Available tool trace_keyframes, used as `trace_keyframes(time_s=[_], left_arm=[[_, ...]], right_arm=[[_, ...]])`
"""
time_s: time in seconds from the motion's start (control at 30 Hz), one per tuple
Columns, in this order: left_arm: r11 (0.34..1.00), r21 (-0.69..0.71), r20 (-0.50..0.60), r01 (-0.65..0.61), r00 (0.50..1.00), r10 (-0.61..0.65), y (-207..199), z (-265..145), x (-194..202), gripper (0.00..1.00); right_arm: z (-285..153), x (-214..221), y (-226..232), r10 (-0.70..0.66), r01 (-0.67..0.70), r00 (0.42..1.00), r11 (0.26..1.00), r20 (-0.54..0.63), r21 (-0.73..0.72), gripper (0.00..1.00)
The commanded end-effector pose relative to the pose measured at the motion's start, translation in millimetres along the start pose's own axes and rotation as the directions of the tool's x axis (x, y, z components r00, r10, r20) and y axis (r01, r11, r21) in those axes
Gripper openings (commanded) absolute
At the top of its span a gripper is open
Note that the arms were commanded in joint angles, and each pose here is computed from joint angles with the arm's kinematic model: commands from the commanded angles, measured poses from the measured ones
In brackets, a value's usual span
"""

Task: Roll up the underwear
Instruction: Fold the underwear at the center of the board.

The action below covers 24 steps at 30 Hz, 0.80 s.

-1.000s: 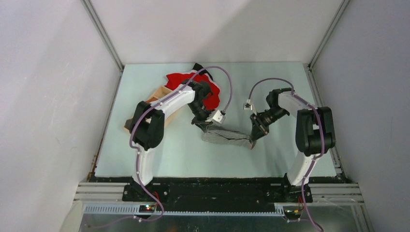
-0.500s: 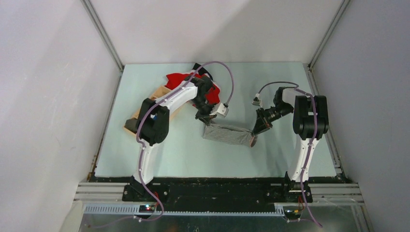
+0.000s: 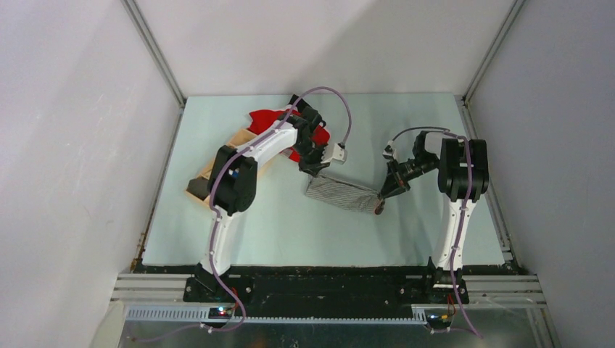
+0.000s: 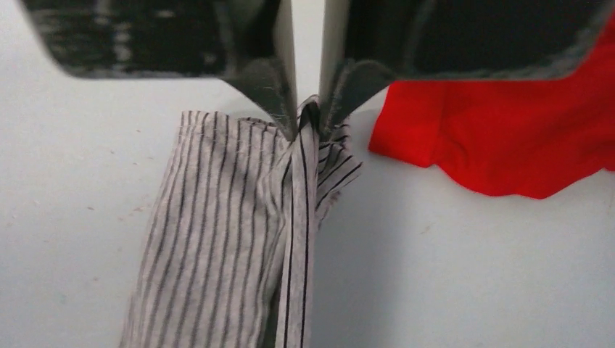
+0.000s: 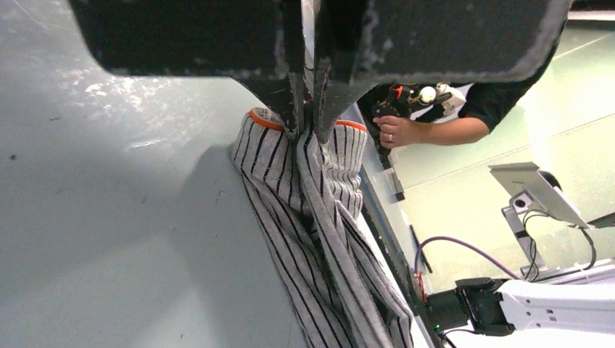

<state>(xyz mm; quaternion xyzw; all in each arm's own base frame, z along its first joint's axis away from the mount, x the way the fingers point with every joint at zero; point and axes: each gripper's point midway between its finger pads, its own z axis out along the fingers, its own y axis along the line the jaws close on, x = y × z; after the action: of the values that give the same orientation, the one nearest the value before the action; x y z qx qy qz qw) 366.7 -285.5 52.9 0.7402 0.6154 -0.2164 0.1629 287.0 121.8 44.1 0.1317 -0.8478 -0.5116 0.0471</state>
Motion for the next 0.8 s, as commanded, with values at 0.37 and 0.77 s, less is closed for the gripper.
trace_keyframes(time_s=[0.37,0.77], left_arm=[[0.858,-0.348,0.245,0.378,0.920,-0.307,56.6,-84.6,-44.5,0.52],[0.487,-0.253,0.555,0.836,0.538,-0.634,-19.8,-112.4,-37.9,0.58]], right_arm=[[-21.7,-27.5,10.5,-0.051,0.033,0.994,0.984,0.098,0.177,0.33],[-93.8,-38.8,81.3,-0.584,0.397,0.779,0.741,0.229,0.542,0.99]])
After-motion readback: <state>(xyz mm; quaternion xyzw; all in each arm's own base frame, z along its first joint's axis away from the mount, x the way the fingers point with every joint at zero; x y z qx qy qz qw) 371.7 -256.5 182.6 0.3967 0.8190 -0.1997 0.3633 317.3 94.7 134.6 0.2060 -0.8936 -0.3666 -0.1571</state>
